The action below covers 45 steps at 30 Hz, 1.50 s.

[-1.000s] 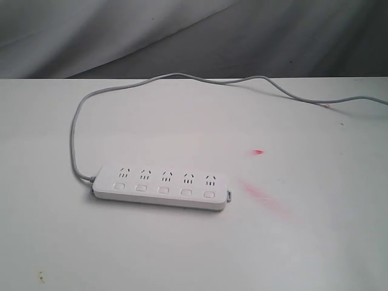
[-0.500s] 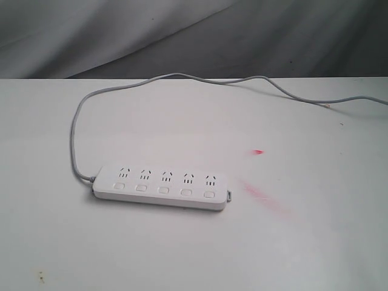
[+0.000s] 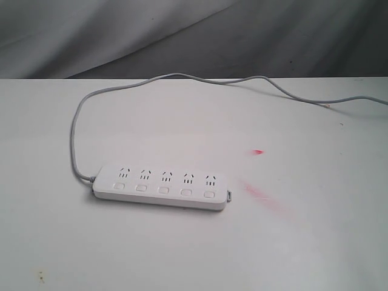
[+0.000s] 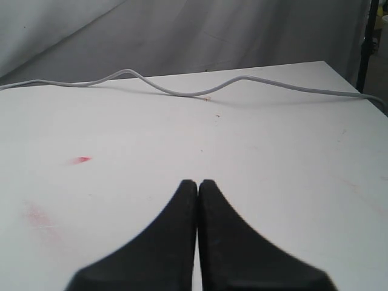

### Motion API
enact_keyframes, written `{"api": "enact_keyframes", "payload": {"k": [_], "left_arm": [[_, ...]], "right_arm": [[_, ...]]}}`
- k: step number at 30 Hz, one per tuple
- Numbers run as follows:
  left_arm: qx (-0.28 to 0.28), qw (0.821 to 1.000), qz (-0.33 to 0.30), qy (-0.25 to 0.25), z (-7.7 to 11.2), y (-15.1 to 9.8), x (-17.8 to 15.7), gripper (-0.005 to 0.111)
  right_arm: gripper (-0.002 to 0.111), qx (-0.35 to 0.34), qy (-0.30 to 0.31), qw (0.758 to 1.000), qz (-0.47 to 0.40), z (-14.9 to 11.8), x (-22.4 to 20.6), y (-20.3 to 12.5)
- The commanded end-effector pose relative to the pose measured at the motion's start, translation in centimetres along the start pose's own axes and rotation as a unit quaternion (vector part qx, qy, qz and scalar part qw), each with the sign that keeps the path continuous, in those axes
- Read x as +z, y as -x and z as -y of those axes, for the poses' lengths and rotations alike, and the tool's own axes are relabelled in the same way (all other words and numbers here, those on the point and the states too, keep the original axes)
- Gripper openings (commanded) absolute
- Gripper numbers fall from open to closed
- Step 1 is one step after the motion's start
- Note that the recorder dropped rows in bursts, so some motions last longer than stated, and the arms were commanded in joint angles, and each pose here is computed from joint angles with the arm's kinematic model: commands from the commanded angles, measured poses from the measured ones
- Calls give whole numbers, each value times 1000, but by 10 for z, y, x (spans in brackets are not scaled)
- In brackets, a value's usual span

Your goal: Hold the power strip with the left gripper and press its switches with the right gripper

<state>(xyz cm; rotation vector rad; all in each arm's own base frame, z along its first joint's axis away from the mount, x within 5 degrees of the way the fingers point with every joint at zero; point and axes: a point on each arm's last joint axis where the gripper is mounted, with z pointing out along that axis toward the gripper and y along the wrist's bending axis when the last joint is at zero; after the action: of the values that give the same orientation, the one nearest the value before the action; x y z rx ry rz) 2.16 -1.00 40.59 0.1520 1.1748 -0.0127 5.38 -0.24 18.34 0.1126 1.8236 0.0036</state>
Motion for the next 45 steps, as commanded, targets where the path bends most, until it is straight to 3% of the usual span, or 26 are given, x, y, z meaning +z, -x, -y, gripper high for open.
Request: {"api": "enact_keyframes", "payload": {"k": [1, 7, 14, 17, 20, 36, 45], "left_arm": [[-18, 1000, 2, 8, 3, -33, -22, 0], [-22, 1000, -9, 14, 6, -69, -36, 0], [-36, 999, -31, 1, 9, -75, -35, 0], [-71, 995, -63, 16, 7, -88, -32, 0], [-116, 987, -104, 41, 5, -112, -32, 0], [-118, 962, -241, 43, 14, -205, -47, 0], [-111, 955, -272, 39, 15, -212, -50, 0]], "right_arm": [[0, -2, -2, 1000, 1, 0, 0, -1], [0, -2, -2, 1000, 1, 0, 0, -1], [0, -2, -2, 1000, 1, 0, 0, -1], [0, -2, -2, 1000, 1, 0, 0, -1], [0, -2, -2, 1000, 1, 0, 0, -1], [0, -2, -2, 1000, 1, 0, 0, -1], [0, -2, -2, 1000, 1, 0, 0, -1]]}}
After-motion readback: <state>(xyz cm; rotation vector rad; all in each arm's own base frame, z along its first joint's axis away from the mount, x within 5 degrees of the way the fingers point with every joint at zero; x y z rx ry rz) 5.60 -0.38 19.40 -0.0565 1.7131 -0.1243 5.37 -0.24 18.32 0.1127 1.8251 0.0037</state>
